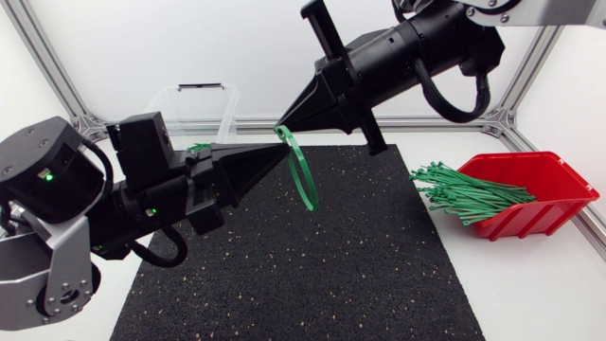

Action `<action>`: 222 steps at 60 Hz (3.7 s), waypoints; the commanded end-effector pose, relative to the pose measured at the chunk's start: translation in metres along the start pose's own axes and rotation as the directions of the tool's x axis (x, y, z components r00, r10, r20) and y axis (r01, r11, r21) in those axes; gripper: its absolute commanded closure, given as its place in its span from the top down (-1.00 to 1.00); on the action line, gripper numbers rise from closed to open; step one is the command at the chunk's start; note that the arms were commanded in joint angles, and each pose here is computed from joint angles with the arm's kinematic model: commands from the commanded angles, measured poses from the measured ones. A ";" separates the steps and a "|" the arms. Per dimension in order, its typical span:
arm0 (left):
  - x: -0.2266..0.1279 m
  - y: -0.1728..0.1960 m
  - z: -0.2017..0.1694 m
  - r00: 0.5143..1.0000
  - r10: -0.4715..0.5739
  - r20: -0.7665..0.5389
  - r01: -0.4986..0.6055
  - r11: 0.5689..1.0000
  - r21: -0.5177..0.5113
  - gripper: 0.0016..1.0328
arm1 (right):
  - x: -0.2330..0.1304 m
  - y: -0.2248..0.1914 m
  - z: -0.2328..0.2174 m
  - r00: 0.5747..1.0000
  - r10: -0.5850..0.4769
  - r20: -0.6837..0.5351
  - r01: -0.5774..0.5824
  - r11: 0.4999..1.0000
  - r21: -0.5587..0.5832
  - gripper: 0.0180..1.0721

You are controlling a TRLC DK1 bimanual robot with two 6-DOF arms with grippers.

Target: Take a green cable tie from the red box, thread the tail through the head to close it, then place it in the transparent bin on the left.

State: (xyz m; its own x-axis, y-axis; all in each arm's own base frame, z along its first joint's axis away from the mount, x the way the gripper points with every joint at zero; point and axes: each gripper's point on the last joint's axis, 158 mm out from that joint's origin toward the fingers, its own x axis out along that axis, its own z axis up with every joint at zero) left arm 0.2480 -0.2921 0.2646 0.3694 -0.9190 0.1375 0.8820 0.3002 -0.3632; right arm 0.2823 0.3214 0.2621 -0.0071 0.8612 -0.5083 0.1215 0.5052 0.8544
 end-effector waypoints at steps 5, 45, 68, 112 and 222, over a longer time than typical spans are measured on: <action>-0.002 -0.028 0.003 0.995 -0.095 0.006 0.095 0.995 0.040 -0.94 | 0.009 -0.017 0.028 0.999 -0.025 0.045 0.023 0.999 0.038 -0.89; 0.004 0.010 0.014 1.000 0.002 -0.018 -0.003 1.000 -0.022 -0.94 | -0.029 -0.001 0.028 0.974 -0.063 0.219 0.087 0.991 -0.104 -0.28; 0.010 0.058 0.026 0.984 0.139 -0.108 -0.148 0.986 -0.079 -0.94 | -0.063 -0.045 0.092 0.884 -0.170 0.436 0.269 0.947 -0.175 -0.29; -0.093 0.244 0.140 0.614 0.789 -0.038 -0.755 0.600 0.267 -0.94 | -0.137 -0.141 0.123 0.473 -0.469 0.746 0.838 0.501 -0.217 -0.06; -0.218 0.225 0.115 0.335 0.921 0.198 -0.890 0.240 0.389 0.94 | -0.287 -0.138 0.064 -0.062 0.052 0.997 0.907 0.420 0.034 0.92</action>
State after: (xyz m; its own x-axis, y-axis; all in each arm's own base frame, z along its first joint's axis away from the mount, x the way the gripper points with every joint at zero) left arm 0.4091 0.0021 0.2641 0.9931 0.0108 -0.1164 0.0087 0.9861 0.1658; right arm 0.3370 0.0039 0.2855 0.9957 -0.0750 -0.0549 0.0695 0.9931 -0.0948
